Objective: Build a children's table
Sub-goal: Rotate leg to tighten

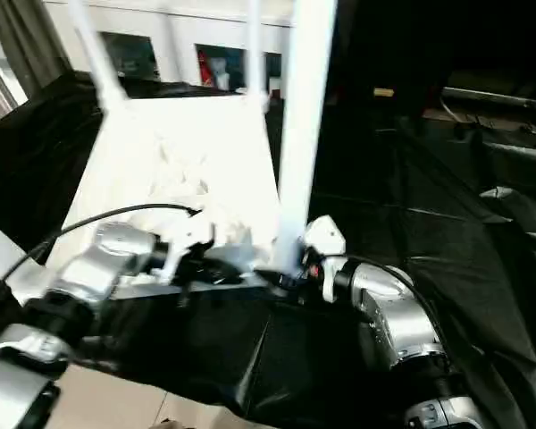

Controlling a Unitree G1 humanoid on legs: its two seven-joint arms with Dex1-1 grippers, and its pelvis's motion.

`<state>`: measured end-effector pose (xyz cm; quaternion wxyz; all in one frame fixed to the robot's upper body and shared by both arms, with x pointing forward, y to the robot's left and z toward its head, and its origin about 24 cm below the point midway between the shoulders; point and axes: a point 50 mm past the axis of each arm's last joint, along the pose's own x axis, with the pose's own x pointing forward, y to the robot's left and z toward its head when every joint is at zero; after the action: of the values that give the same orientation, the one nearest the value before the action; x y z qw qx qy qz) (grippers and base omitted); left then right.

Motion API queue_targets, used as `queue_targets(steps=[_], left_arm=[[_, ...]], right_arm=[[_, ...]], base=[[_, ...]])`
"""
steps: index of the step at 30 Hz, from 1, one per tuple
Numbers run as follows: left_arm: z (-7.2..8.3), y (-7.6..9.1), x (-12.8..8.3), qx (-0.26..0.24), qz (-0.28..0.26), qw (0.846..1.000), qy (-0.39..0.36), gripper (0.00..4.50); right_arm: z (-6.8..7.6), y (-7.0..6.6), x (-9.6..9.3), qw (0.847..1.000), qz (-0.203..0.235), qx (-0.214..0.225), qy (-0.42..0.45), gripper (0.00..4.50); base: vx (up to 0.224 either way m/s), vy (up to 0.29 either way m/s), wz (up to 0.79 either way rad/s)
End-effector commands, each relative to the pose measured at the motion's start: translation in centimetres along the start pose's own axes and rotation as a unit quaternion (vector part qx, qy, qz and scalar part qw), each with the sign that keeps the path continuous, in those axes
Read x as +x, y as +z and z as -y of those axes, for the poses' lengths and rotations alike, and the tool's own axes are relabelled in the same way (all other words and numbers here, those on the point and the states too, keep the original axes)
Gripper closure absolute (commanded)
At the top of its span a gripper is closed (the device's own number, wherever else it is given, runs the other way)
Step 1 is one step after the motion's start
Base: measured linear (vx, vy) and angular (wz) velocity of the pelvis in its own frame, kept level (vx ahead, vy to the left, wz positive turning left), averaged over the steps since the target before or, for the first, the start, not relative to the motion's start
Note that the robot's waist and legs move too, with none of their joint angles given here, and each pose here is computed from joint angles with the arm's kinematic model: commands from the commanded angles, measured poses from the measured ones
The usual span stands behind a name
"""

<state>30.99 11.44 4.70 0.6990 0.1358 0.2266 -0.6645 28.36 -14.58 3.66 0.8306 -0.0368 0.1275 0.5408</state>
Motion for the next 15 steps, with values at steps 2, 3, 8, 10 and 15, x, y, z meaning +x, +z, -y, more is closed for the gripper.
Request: queue_targets(steps=[2, 3, 8, 10, 15], left_arm=[[1.2, -1.6, 1.4, -0.029, -0.033, 0.998, -0.049, 4.5], [1.2, -1.6, 1.4, -0.029, -0.033, 0.998, -0.049, 4.5], [1.2, -1.7, 1.8, -0.03, -0.03, 0.998, -0.039, 4.5], [1.0, -1.6, 1.9, -0.027, -0.026, 0.999, -0.021, 4.5], [0.1, -1.1, 2.5, -0.031, -0.01, 0.999, 0.035, 4.5]], right_arm=[[0.6, 0.7, -0.3, 1.0, 0.005, 0.002, 0.005, 1.27], [0.7, 0.5, -0.3, 1.0, 0.004, 0.004, -0.002, 1.27], [0.3, -0.5, -0.3, 0.999, 0.004, 0.021, -0.024, 1.72], [0.0, -0.8, -0.2, 0.999, 0.008, 0.031, -0.029, 1.76], [-0.4, -1.4, 0.8, 0.997, 0.003, 0.043, -0.067, 1.98]], base=[[0.0, 0.0, 0.0], [0.0, 0.0, 0.0], [0.0, 0.0, 0.0], [0.0, 0.0, 0.0], [0.0, 0.0, 0.0]])
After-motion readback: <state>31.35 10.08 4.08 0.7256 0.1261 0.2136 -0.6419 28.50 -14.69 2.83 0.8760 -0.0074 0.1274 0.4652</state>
